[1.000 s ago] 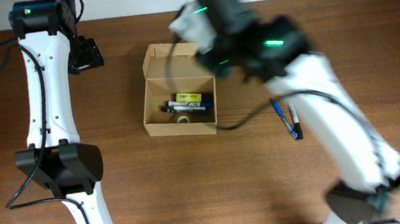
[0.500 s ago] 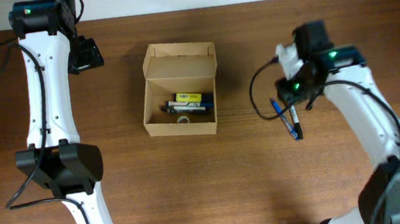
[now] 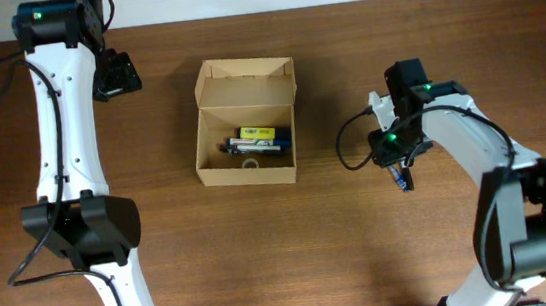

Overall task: Pack container
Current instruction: 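Lower the right gripper onto the blue pen and grasp it, then carry the blue pen into the box and release it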

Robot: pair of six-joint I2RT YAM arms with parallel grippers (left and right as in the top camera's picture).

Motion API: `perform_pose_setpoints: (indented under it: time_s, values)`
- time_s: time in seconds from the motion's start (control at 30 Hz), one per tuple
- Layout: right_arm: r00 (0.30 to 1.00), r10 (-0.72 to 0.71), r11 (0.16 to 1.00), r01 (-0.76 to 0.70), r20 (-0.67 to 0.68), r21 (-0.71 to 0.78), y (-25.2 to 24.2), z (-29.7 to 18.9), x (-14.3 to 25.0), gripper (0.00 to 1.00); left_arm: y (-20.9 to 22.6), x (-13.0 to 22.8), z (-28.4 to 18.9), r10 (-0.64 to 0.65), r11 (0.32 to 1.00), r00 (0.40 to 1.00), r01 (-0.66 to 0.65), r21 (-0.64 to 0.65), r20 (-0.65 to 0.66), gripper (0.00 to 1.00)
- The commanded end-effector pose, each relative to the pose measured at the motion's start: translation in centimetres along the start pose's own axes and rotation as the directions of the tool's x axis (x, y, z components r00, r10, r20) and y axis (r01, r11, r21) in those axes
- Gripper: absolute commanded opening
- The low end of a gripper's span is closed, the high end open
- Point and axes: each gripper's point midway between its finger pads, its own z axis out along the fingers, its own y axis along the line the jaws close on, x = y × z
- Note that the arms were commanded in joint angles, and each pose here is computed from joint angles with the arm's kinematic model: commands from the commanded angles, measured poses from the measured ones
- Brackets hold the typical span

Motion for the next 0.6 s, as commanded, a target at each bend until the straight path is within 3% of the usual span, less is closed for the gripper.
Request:
perform_pose_setpoints:
  time_s: [0.0,0.1,0.2,0.37,0.47,0.57]
  values:
    - [0.999,0.015,1.0,-0.016,-0.03,-0.016,-0.1,1.6,0.4,0.47,0.0,0.0,0.0,0.005,1.0,1.0,-0.005,0.0,0.0,1.0]
    - [0.999,-0.001,1.0,0.0,-0.046,-0.018,-0.2,2.7,0.4,0.46,0.0,0.0,0.0,0.005,1.0,1.0,-0.005,0.0,0.0,1.0]
    - [0.997,-0.009,1.0,0.011,-0.077,0.018,-1.0,3.6,0.8,0.38,0.0,0.0,0.0,0.005,1.0,1.0,-0.005,0.0,0.0,1.0]
    - [0.991,-0.011,0.998,0.018,-0.134,0.052,-1.7,5.1,1.7,0.37,0.0,0.0,0.0,0.005,1.0,1.0,-0.005,0.0,0.0,1.0]
    - [0.989,-0.011,0.999,0.017,-0.149,0.042,-1.6,5.6,2.0,0.04,0.0,0.0,0.0,0.005,1.0,1.0,-0.005,0.0,0.0,1.0]
    - [0.99,-0.011,1.0,0.012,-0.142,0.01,-1.0,5.6,1.8,0.04,0.0,0.0,0.0,0.005,1.0,1.0,-0.005,0.0,0.0,1.0]
